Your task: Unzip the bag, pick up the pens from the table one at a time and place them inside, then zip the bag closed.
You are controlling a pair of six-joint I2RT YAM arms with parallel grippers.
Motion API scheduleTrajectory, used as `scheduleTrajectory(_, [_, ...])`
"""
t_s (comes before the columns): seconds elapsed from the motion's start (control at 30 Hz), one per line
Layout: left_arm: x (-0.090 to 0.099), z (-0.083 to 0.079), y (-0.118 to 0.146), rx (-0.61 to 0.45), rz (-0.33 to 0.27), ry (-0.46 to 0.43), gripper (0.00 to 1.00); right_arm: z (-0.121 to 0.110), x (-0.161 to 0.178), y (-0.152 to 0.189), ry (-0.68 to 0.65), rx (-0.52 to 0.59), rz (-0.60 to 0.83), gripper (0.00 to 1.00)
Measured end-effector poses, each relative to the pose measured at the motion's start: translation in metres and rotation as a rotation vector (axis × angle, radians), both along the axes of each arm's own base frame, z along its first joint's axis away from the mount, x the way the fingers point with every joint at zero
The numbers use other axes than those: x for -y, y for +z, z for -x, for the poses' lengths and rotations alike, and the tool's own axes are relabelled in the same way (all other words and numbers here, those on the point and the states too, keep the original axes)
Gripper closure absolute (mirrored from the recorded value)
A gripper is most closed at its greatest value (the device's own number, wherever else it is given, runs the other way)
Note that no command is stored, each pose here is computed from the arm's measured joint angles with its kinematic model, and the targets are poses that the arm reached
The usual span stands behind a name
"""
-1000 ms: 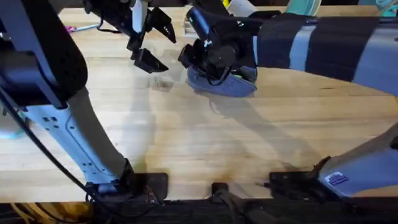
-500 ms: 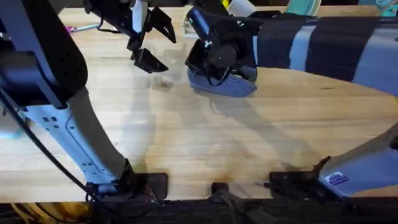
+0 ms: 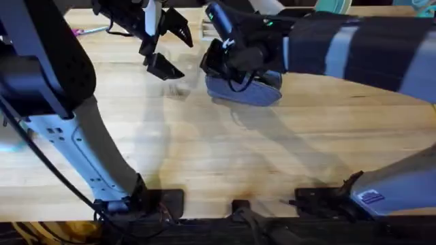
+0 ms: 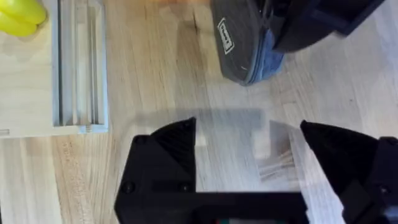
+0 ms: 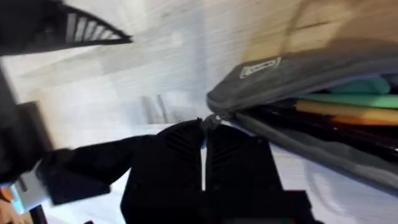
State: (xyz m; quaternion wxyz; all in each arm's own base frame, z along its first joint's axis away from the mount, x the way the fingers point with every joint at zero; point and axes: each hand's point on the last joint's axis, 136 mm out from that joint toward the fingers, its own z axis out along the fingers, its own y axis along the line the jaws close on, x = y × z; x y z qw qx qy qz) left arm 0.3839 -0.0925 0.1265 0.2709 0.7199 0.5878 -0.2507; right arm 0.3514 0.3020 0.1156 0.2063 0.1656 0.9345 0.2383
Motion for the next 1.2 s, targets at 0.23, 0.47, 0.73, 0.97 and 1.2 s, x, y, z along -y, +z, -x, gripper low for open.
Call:
scheduleTrajectory(0.23, [0.000, 0.000, 0.000, 0.000, 0.000, 0.000, 0.008, 0.006, 0.006, 0.056, 0.072, 0.126, -0.022, 0.969])
scheduleTrajectory(0.47, [0.005, 0.002, 0.005, -0.012, 0.041, 0.003, 0.006, 0.010, 0.009, 0.067, 0.122, 0.163, -0.004, 0.969])
scheduleTrajectory(0.73, [0.022, 0.011, 0.010, -0.084, 0.068, 0.015, 0.007, 0.010, 0.010, 0.066, 0.135, 0.167, 0.009, 0.969])
scheduleTrajectory(0.97, [0.049, 0.027, 0.004, -0.184, 0.065, -0.022, 0.007, 0.006, 0.015, 0.066, 0.121, 0.168, 0.009, 0.969])
scheduleTrajectory(1.2, [0.064, 0.030, -0.006, -0.258, 0.092, -0.013, 0.007, 0.006, 0.018, 0.064, 0.119, 0.154, 0.016, 0.969])
